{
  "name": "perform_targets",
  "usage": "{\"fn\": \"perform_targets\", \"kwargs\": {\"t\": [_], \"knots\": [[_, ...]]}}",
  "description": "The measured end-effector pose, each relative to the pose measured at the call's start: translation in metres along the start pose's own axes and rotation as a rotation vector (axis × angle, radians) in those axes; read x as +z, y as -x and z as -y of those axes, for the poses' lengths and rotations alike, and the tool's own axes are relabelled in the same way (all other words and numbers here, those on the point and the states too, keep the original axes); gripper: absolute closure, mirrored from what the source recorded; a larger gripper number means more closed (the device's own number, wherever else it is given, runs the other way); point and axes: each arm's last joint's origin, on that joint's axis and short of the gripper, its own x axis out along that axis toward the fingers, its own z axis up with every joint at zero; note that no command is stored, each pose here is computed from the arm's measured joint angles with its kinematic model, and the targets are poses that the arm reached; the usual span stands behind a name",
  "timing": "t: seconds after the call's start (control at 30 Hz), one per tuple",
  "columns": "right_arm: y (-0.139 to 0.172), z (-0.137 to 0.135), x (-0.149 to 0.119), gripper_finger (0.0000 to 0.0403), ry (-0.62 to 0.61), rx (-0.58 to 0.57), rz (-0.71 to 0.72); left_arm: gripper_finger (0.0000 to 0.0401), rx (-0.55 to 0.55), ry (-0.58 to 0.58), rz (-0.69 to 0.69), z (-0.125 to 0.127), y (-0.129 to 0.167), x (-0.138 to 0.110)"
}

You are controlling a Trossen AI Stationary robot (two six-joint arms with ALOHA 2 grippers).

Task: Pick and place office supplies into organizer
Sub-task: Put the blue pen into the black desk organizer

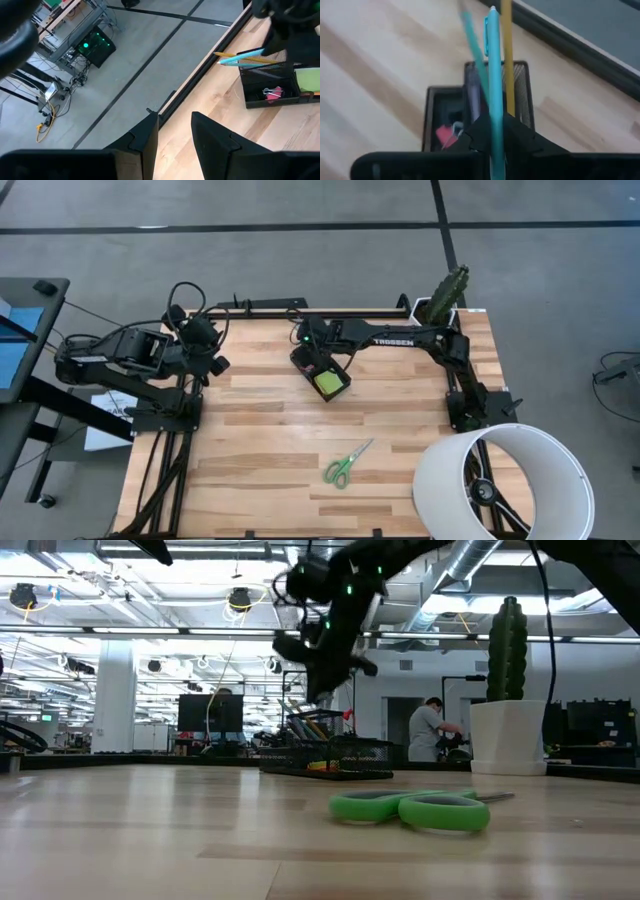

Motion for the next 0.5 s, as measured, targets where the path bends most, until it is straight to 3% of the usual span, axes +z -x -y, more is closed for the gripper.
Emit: {"fn": "perform_targets", "kwargs": {"t": [0.13, 0.33, 0.5], "knots": [[-0.017, 0.002, -0.004, 0.0366, -0.038, 0.033, 0.067, 0.029, 0.0, 0.001, -0.001, 0.001, 0.0, 0.0], [-0.028, 0.007, -0.017, 0.0378, -0.032, 0.015, 0.044, 0.029, -0.01, 0.006, -0.005, 0.001, 0.0, 0.0], [-0.036, 0.011, -0.027, 0.0347, -0.023, 0.001, 0.015, 0.029, -0.011, 0.006, -0.005, 0.001, 0.0, 0.0]]}}
